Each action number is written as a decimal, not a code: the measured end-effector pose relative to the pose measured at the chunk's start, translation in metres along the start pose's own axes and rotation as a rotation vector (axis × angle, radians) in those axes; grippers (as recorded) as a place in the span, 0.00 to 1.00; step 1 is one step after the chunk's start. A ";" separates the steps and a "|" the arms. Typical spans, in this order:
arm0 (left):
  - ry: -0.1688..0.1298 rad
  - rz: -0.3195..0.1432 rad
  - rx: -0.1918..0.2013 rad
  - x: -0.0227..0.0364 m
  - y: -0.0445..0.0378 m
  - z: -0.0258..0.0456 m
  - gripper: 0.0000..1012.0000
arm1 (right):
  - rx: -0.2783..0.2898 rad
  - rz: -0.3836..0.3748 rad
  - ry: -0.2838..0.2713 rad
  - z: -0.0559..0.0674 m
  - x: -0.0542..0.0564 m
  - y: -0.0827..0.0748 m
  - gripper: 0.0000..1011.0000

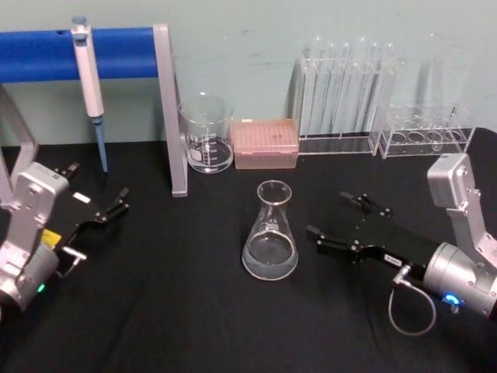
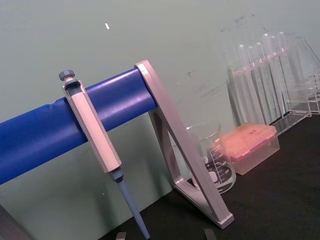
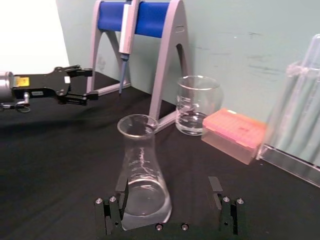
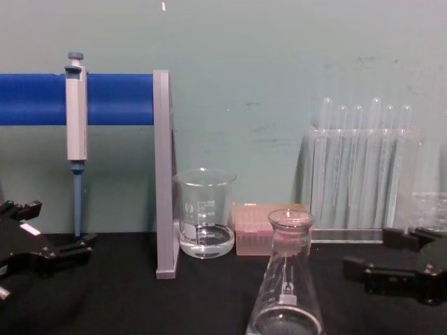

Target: Grasp the erlenmeyer flask with one hand, shake it three times, then place it back.

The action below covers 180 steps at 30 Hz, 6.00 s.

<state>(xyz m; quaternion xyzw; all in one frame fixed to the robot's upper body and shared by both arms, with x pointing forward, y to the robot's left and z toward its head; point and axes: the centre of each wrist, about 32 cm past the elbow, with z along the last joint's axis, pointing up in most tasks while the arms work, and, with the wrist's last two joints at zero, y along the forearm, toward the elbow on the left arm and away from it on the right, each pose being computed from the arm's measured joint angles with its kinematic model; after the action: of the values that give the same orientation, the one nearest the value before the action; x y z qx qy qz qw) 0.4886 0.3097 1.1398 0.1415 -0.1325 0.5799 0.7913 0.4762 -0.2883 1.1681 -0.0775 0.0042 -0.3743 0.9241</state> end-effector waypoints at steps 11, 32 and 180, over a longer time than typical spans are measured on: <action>0.000 0.000 0.000 0.0000 0.0000 0.0000 0.99 | 0.005 0.036 0.011 0.001 -0.004 0.011 0.99; 0.000 0.000 0.000 0.0000 0.0000 0.0000 0.99 | 0.012 0.049 0.001 0.002 -0.010 0.040 0.99; 0.000 0.000 0.000 0.0000 0.0000 0.0000 0.99 | 0.143 -0.150 -0.043 0.057 -0.008 0.041 0.45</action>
<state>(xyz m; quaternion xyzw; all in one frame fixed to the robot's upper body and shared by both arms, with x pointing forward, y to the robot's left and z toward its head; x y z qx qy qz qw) 0.4886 0.3097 1.1398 0.1415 -0.1325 0.5799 0.7913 0.5024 -0.2452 1.2176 -0.0193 -0.0482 -0.4402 0.8964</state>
